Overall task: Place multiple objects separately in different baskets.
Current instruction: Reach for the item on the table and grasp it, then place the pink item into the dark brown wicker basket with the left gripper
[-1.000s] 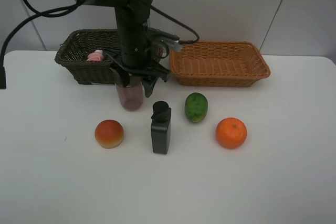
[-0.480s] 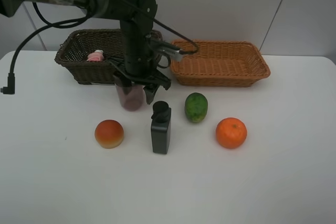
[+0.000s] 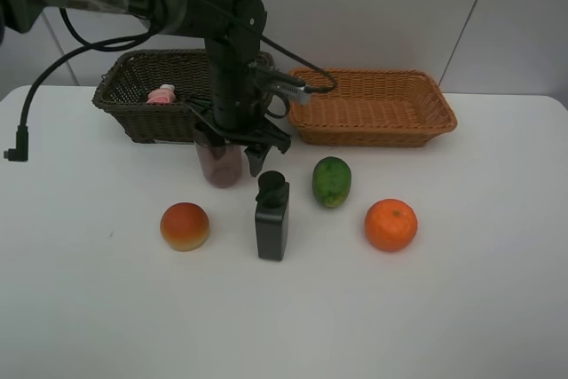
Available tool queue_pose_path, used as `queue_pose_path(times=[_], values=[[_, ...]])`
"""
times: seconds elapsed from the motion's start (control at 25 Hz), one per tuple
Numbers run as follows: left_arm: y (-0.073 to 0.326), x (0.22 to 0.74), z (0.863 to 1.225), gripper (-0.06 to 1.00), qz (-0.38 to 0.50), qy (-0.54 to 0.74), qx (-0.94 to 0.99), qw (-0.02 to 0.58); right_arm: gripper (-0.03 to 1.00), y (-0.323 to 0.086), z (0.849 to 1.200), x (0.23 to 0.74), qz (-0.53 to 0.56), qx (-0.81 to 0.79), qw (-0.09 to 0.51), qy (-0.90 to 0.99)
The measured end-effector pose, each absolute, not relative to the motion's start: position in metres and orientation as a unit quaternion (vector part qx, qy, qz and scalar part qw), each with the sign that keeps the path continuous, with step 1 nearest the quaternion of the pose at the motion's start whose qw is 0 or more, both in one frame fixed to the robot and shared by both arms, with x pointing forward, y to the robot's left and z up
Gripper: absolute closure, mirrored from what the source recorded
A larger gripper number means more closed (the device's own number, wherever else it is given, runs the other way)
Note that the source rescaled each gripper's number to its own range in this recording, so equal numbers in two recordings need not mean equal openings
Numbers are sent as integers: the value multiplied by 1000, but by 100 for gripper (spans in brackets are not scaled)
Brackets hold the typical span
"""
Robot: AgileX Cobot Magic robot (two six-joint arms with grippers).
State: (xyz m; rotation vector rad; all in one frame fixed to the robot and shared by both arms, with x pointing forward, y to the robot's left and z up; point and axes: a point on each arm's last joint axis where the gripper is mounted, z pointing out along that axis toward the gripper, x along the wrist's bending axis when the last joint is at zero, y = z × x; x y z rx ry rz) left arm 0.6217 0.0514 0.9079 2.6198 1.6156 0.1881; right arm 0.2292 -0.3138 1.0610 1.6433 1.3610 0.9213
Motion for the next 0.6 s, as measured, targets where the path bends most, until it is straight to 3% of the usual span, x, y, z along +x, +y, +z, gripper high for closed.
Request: queue_pose_path(times=[0.2,0.52,0.6], values=[[51,622,903,36,59,524,850,24,22,-314,1061,229,364,649,397,537],[50,624,907,90,62,524,849,32,22,-314,1061,229,364,649,397,537],[50,624,908,94,63,524,849,33,22,-314,1061,229,364,649,397,537]])
